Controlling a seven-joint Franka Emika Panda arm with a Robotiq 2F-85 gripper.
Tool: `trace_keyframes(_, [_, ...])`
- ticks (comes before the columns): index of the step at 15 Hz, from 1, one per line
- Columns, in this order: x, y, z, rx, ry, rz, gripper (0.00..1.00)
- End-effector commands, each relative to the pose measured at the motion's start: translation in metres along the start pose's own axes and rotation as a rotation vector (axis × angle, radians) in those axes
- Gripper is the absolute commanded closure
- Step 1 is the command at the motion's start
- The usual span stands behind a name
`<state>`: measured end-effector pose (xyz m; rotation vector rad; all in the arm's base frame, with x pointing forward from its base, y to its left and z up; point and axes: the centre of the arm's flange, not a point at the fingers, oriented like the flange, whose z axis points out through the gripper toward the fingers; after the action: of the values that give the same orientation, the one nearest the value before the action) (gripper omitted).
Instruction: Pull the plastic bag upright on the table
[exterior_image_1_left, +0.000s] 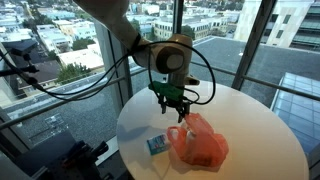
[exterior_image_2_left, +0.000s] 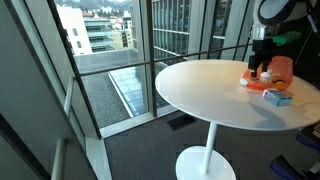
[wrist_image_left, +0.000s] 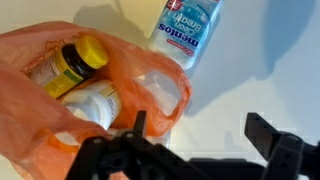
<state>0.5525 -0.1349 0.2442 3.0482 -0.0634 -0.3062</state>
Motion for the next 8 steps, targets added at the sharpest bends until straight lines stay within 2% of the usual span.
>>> trace_keyframes(1, [0.002, 0.006, 0.014, 0.004, 0.028, -0.001, 0.00])
trace_keyframes(8, [0.005, 0.002, 0.045, 0.005, -0.006, -0.006, 0.00])
